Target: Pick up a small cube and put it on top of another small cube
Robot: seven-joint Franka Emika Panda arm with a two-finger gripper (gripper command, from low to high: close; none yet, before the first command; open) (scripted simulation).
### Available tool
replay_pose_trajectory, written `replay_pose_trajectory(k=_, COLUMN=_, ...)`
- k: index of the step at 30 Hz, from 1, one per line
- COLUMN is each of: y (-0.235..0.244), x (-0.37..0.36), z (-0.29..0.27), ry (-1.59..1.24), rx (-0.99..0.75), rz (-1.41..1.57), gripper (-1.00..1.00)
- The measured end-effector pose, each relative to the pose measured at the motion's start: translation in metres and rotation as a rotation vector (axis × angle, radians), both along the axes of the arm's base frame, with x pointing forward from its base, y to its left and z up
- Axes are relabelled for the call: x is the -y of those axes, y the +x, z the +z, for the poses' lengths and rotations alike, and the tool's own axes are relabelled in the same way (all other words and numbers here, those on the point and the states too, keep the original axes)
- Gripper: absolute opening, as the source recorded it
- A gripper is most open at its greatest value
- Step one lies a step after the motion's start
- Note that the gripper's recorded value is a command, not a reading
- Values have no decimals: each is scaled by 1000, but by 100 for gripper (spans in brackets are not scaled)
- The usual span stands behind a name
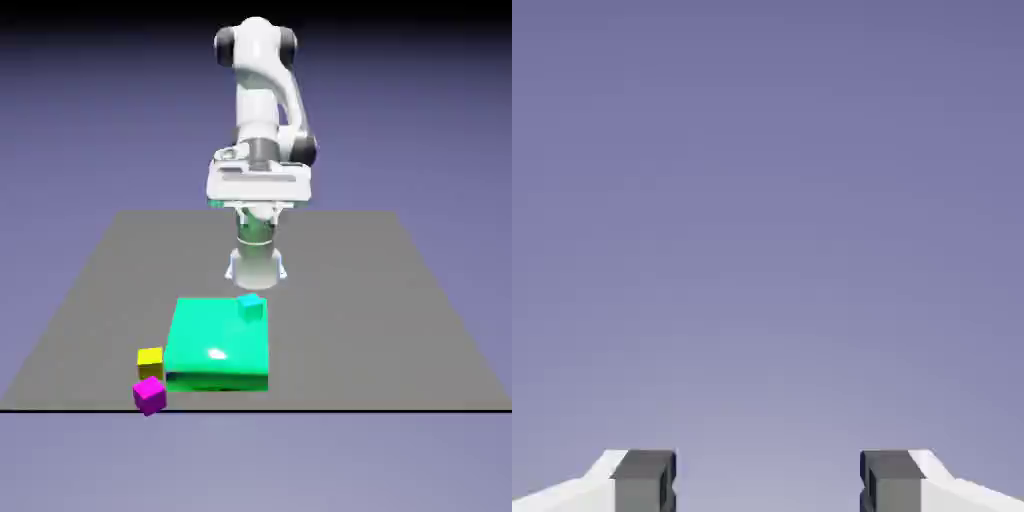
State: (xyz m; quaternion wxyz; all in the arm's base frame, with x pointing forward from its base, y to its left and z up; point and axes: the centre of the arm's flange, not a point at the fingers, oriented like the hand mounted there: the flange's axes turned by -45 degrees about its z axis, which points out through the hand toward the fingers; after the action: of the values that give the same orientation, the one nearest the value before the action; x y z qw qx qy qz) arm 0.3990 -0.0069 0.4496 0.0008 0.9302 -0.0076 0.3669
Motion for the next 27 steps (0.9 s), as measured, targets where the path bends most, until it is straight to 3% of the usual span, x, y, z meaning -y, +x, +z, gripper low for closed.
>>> replay_pose_trajectory(k=11, y=58, x=120, z=-100, ry=318, rx=-383, rz=-571, gripper=0)
replay_pose_trajectory(k=23, y=46, x=253, z=-245, ry=649, rx=-754, rz=-1241, gripper=0)
replay_pose_trajectory(k=27, y=43, x=257, z=-287, ry=670, rx=-777, rz=-1284, gripper=0)
